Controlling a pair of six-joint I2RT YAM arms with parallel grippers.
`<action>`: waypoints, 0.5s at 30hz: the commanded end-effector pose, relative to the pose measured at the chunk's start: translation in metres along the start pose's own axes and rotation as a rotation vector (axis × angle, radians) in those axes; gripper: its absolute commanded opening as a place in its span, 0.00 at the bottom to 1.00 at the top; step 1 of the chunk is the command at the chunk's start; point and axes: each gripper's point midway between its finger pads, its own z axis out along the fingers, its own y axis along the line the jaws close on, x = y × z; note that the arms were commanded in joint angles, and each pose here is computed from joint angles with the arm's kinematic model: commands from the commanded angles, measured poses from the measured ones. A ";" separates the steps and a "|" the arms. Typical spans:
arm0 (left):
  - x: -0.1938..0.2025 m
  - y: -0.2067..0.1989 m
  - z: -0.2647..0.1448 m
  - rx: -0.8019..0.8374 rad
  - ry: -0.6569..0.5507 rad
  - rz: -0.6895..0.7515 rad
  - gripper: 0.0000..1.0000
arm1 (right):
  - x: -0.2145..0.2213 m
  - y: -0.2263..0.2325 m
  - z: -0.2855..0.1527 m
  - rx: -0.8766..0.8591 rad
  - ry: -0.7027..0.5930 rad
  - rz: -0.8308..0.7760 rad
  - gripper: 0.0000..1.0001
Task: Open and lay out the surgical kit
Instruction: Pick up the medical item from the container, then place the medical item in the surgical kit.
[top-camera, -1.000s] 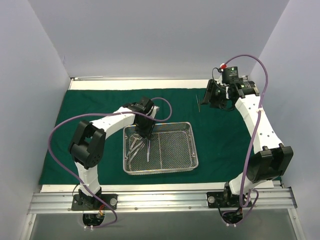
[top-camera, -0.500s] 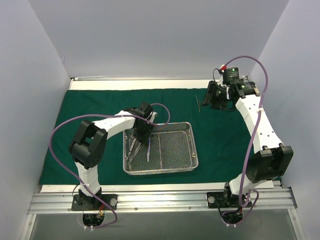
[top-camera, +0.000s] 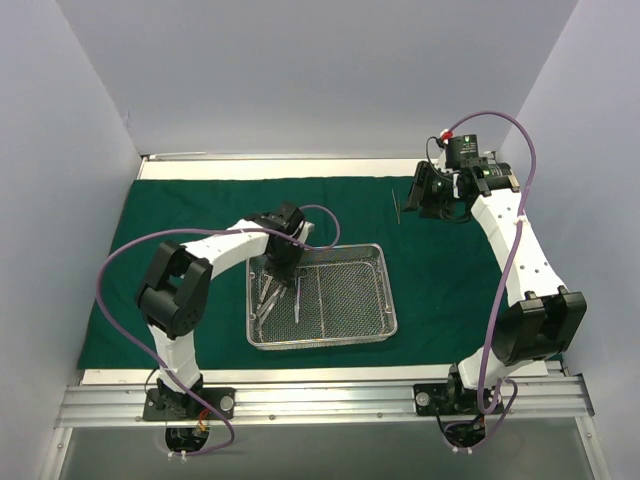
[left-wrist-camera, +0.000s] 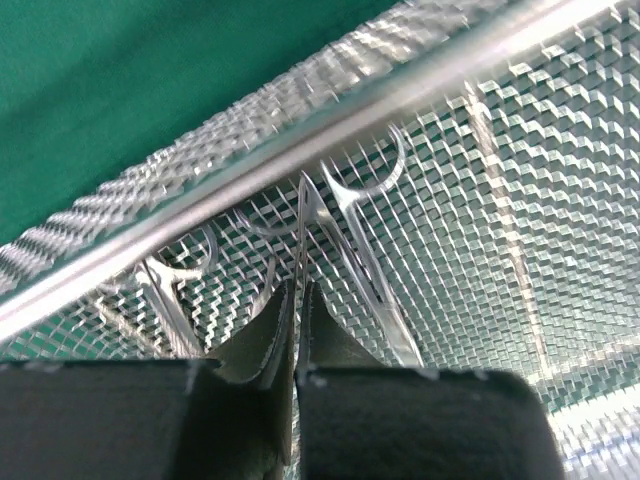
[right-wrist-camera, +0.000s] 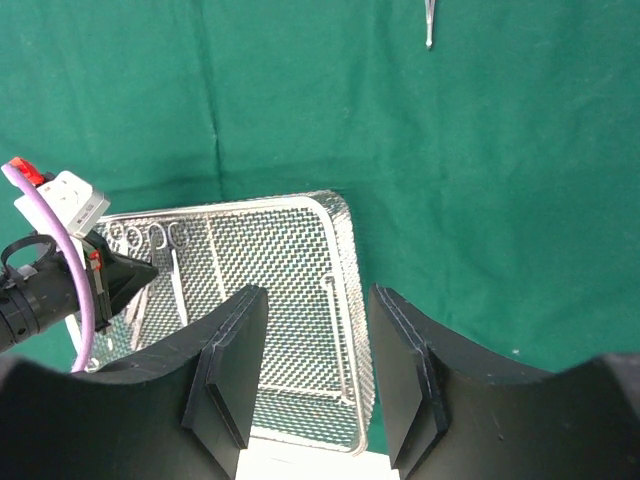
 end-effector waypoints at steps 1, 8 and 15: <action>-0.024 -0.023 -0.051 0.110 -0.092 0.019 0.02 | -0.003 0.012 -0.013 -0.058 -0.014 -0.019 0.45; -0.050 -0.086 -0.141 0.514 -0.208 0.029 0.02 | 0.014 0.074 -0.007 -0.355 0.062 -0.121 0.45; -0.061 -0.114 -0.191 0.796 -0.282 -0.052 0.02 | 0.040 0.137 -0.020 -0.621 0.092 -0.283 0.50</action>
